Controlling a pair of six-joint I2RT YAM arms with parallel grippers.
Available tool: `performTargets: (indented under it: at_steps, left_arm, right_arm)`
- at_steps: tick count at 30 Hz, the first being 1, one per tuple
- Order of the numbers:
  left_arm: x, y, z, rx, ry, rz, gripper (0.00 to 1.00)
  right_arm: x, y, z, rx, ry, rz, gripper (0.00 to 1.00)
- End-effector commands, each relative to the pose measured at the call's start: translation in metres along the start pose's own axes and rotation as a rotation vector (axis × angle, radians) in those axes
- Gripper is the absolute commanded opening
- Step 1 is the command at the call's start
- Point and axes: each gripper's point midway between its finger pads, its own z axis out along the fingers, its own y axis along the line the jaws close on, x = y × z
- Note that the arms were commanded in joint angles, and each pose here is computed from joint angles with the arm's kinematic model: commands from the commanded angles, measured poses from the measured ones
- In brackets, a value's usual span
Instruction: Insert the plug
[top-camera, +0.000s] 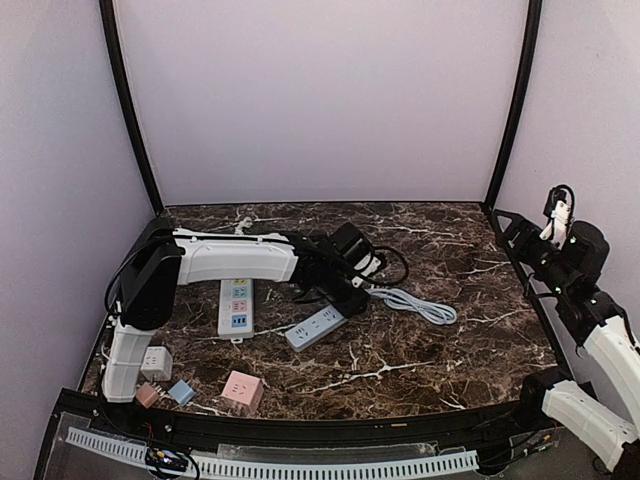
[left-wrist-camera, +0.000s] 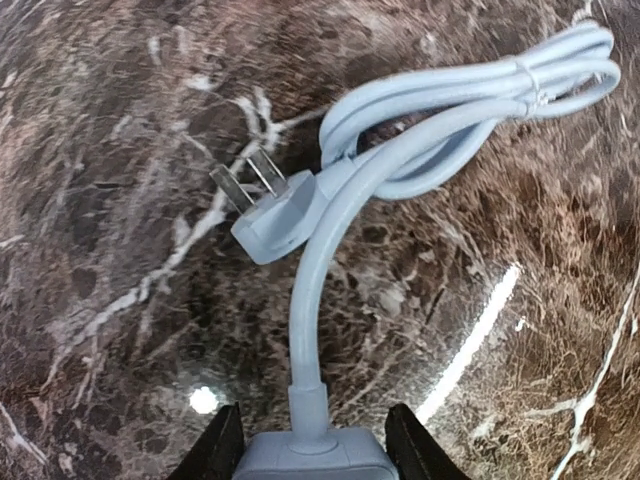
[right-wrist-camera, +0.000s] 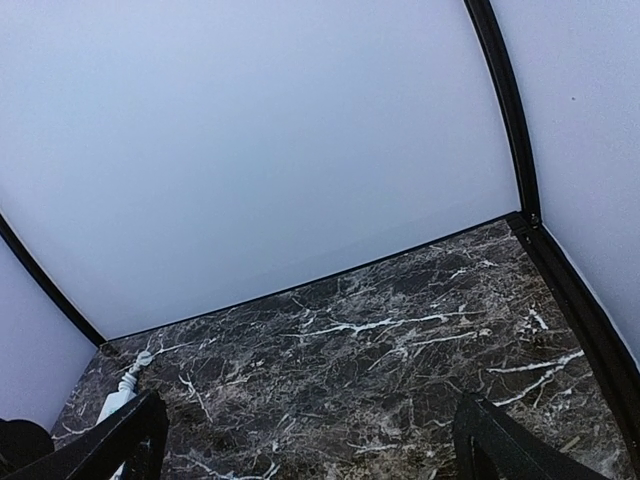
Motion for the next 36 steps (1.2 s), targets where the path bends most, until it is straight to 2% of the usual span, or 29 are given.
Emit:
performTargets:
  at_steps: [1, 7, 9, 11, 13, 14, 15, 16, 17, 18, 19, 22, 27, 36]
  left_arm:
    - [0.023, -0.037, 0.022, 0.053, 0.057, 0.167, 0.21]
    - [0.03, -0.049, 0.04, 0.073, 0.078, 0.257, 0.23]
    - [0.031, -0.048, 0.042, 0.071, 0.082, 0.277, 0.26]
    - [0.031, -0.047, 0.041, 0.063, 0.085, 0.286, 0.33]
    - [0.029, -0.044, 0.039, 0.047, 0.084, 0.276, 0.44]
    - [0.028, -0.044, 0.038, 0.04, 0.083, 0.271, 0.56]
    - [0.026, -0.041, 0.035, 0.026, 0.078, 0.261, 0.62]
    - [0.025, -0.041, 0.034, 0.019, 0.076, 0.258, 0.75]
    - [0.021, -0.039, 0.03, 0.005, 0.065, 0.246, 0.82]
    - [0.02, -0.039, 0.027, -0.002, 0.061, 0.239, 0.94]
    - [0.015, -0.035, 0.022, -0.03, 0.046, 0.221, 0.98]
    - [0.004, -0.025, 0.008, -0.094, 0.015, 0.164, 0.99]
    - [-0.003, -0.031, -0.032, -0.096, -0.043, 0.048, 0.99]
    - [0.041, -0.024, -0.092, -0.209, -0.067, -0.077, 0.99]
  right_arm:
    - [-0.005, 0.007, 0.001, -0.032, -0.008, -0.008, 0.99]
    - [-0.002, 0.009, 0.004, -0.042, 0.005, -0.008, 0.99]
    - [-0.002, 0.009, 0.004, -0.042, 0.007, -0.008, 0.99]
    - [-0.003, 0.01, 0.004, -0.044, 0.005, -0.008, 0.99]
    - [-0.002, 0.009, 0.004, -0.045, 0.008, -0.007, 0.99]
    - [-0.001, 0.009, 0.005, -0.045, 0.011, -0.008, 0.99]
    - [0.0, 0.009, 0.005, -0.045, 0.013, -0.008, 0.99]
    - [0.0, 0.009, 0.005, -0.046, 0.013, -0.007, 0.99]
    - [-0.001, 0.01, 0.005, -0.048, 0.011, -0.008, 0.99]
    - [-0.001, 0.01, 0.005, -0.048, 0.013, -0.008, 0.99]
    - [-0.001, 0.01, 0.005, -0.048, 0.014, -0.009, 0.99]
    - [0.0, 0.01, 0.005, -0.048, 0.014, -0.01, 0.99]
    - [-0.001, 0.01, 0.005, -0.046, 0.01, -0.011, 0.99]
    - [0.0, 0.011, 0.004, -0.056, 0.016, -0.008, 0.99]
